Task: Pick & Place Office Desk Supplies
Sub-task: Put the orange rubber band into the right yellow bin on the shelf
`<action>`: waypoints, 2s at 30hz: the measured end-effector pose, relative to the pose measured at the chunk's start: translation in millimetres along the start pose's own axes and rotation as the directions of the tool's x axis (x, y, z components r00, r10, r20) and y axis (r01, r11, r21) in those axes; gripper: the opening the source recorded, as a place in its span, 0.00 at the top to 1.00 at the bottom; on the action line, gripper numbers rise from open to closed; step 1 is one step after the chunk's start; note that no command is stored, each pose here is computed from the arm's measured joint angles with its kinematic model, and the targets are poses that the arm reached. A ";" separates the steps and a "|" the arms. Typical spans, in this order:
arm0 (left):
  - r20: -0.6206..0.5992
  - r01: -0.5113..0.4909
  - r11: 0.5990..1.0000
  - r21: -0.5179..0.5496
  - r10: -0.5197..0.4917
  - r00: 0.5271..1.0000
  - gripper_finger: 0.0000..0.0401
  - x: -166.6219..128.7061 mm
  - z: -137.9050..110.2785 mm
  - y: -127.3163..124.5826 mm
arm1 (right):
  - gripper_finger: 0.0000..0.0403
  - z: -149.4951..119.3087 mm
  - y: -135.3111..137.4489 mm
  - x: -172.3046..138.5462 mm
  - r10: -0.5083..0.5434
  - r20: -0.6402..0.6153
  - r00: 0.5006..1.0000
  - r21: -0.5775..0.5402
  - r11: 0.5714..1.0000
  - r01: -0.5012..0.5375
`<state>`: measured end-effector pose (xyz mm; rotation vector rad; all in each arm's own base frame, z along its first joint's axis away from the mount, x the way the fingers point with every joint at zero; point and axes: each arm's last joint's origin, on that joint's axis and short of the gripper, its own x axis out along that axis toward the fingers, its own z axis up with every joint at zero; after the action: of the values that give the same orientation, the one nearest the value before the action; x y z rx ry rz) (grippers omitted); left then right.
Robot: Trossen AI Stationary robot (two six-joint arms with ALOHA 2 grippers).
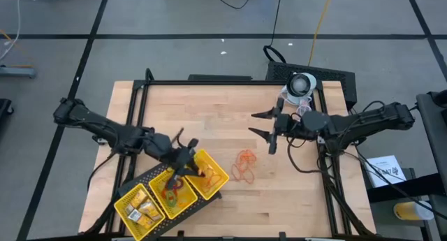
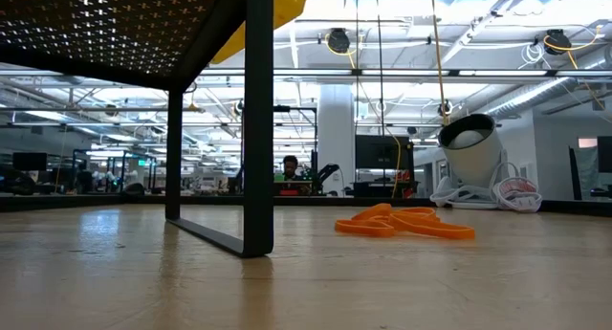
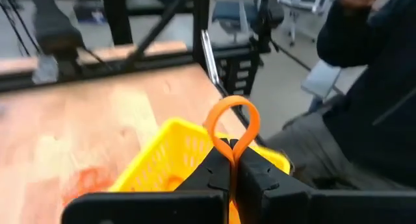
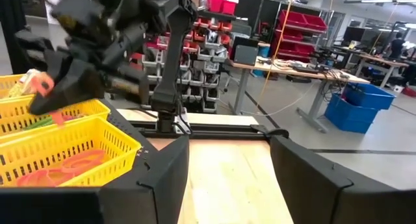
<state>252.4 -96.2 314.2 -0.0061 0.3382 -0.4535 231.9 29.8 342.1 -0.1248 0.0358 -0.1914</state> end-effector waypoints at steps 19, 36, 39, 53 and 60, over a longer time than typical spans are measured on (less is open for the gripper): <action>-0.042 -0.046 0.997 -0.057 0.044 0.998 0.39 8.2 -6.6 -3.0 | 0.49 -3.2 0.5 0.3 -0.001 0.009 1.000 0.002 1.000 0.001; 0.066 -0.089 0.995 -0.054 0.092 0.994 0.24 -35.3 11.6 4.3 | 0.49 -14.6 8.8 4.9 0.182 -0.067 0.981 0.128 0.977 -0.173; 0.086 -0.106 0.994 -0.030 0.109 0.990 0.26 -46.4 3.4 3.5 | 0.50 -26.8 13.3 8.7 0.237 -0.104 0.966 0.148 0.964 -0.221; 0.244 -0.327 0.911 -0.251 0.387 0.889 0.30 -62.9 -61.1 24.9 | 0.50 -164.9 15.7 12.7 0.190 -0.514 0.837 0.461 0.884 0.082; 0.204 -0.376 0.885 -0.275 0.436 0.876 0.29 -57.9 -67.9 32.1 | 0.52 -204.5 15.9 19.8 0.160 -0.642 0.750 0.425 0.889 0.174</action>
<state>195.5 -37.8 265.9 -0.2141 0.1216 0.0144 244.6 16.9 136.8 0.4372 0.7116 -0.2405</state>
